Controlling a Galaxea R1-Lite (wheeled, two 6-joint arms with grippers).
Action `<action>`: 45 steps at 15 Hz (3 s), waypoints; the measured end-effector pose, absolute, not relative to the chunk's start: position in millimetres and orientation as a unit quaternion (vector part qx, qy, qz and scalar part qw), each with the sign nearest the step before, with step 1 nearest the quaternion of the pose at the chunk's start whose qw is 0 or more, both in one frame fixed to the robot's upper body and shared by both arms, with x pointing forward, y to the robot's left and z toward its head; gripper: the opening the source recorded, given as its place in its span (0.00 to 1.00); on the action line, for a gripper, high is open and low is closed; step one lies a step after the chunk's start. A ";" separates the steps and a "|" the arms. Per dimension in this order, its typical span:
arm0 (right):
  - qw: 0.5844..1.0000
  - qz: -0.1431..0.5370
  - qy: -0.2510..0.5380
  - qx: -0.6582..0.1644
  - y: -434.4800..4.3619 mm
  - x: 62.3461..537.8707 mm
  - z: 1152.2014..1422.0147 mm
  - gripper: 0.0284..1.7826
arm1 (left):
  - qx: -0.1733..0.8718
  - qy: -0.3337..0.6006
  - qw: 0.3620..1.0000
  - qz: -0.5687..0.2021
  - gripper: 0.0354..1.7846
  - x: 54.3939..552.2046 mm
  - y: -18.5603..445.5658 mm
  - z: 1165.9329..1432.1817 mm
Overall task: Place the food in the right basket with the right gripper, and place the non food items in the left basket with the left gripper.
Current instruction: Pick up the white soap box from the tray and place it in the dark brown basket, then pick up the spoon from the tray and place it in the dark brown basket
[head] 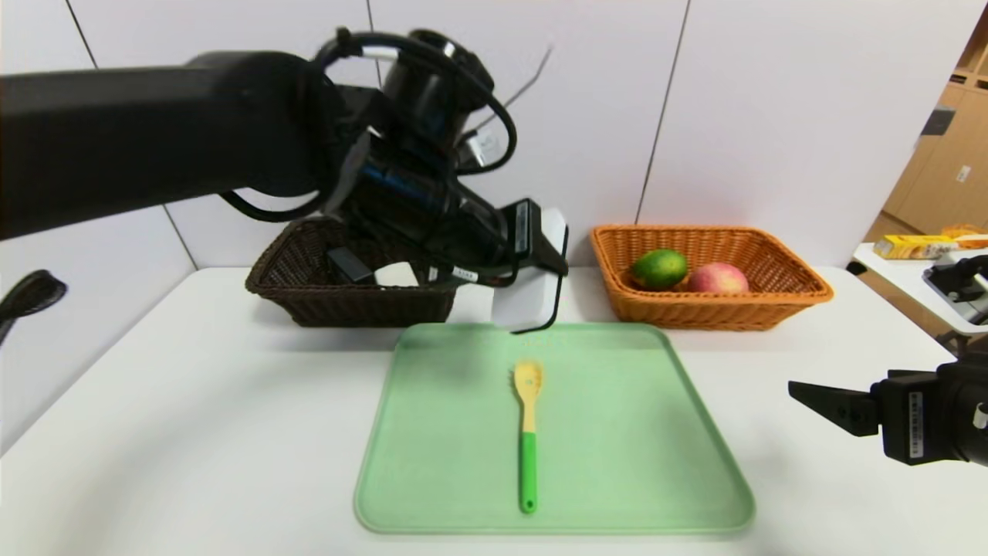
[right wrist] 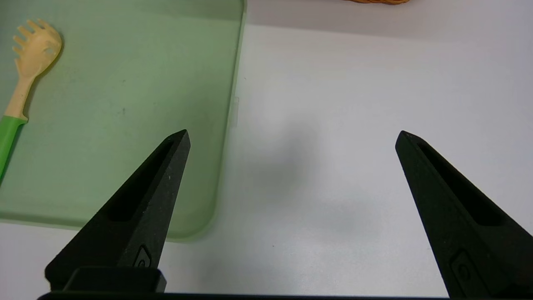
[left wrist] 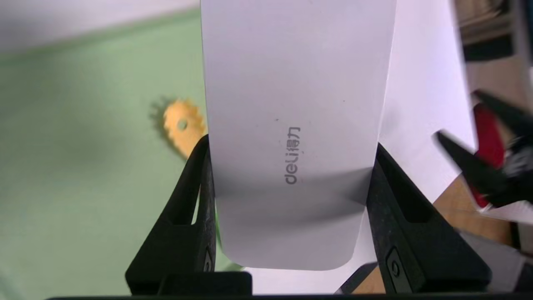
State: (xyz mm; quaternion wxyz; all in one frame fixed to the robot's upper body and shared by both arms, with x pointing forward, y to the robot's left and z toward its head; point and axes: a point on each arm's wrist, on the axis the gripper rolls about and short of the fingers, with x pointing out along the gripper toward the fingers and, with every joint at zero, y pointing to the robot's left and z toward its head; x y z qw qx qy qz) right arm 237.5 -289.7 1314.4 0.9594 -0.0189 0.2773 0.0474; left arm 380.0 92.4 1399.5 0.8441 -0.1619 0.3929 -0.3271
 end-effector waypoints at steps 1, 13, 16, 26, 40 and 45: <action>0.959 0.047 0.277 -0.019 -289.6 237.7 1314.4 0.95 | -0.178 0.352 0.864 -0.313 0.55 380.9 99.4 1413.0; 0.959 0.049 0.280 -0.021 -288.4 239.5 1313.8 0.95 | -0.196 0.295 0.934 -0.044 0.55 474.1 188.5 1374.9; 0.958 0.048 0.280 -0.021 -288.4 239.5 1313.6 0.96 | -0.192 0.284 0.939 -0.032 0.55 493.7 183.3 1355.6; 0.957 0.048 0.286 -0.023 -287.3 242.7 1311.9 0.96 | -0.193 0.280 0.940 -0.018 0.77 524.7 180.8 1317.9; 0.951 0.049 0.304 -0.030 -283.6 250.4 1305.7 0.96 | -0.073 0.464 0.872 -0.135 0.92 354.1 76.0 1363.6; 0.947 0.047 0.316 -0.037 -283.9 247.8 1298.2 0.96 | -0.026 0.476 0.871 -0.119 0.94 328.9 29.8 1332.6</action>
